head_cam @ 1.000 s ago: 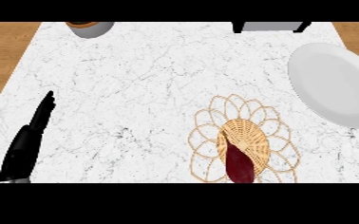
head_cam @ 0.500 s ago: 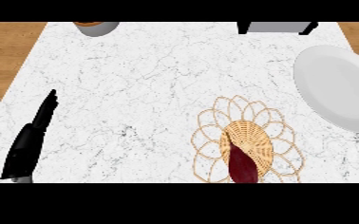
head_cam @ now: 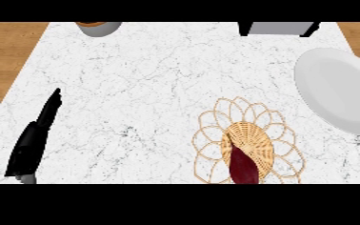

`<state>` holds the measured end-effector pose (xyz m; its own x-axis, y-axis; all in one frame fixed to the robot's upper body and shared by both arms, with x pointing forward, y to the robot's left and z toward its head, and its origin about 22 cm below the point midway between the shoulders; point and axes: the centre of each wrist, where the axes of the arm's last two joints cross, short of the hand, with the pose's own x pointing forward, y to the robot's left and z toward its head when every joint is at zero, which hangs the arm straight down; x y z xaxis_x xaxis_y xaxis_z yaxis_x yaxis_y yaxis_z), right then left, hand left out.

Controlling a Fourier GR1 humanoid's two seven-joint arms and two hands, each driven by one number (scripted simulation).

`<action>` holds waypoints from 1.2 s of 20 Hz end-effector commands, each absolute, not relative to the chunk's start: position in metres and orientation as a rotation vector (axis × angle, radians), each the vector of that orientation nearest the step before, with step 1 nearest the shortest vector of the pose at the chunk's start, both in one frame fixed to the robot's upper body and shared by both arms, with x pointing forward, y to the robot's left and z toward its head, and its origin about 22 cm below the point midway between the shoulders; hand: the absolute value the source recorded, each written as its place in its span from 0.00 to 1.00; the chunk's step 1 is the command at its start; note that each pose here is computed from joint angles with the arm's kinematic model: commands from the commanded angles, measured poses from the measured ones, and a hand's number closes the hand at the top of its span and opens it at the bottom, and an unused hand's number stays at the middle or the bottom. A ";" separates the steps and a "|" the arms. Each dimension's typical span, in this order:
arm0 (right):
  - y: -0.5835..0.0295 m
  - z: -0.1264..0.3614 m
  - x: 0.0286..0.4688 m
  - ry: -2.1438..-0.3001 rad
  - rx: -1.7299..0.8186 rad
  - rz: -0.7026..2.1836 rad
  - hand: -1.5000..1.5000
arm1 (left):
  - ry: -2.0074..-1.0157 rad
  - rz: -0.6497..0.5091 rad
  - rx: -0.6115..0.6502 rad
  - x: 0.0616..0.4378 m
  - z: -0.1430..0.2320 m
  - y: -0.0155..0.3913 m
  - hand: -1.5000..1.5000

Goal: Pick the sweet potato from the placemat and place it in the plate

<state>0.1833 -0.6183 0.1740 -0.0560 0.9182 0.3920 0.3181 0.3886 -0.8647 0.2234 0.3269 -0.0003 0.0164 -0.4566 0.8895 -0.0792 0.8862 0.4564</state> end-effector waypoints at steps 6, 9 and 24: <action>-0.620 0.187 0.203 -1.768 -0.938 0.782 1.00 | -1.551 -0.336 0.431 0.240 0.010 0.327 0.50; -0.605 0.185 0.233 -1.786 -0.886 0.783 1.00 | -1.558 -0.341 0.433 0.239 0.010 0.323 0.50; -0.527 0.126 0.327 -1.591 -0.693 0.924 1.00 | -1.544 -0.337 0.444 0.223 -0.005 0.326 0.50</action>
<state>0.3115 -0.5451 0.1453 -0.2110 0.8320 0.5132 0.0390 0.5317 -0.8460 0.2283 0.3283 -0.0031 0.0164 -0.4658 0.8848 -0.0660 0.8824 0.4658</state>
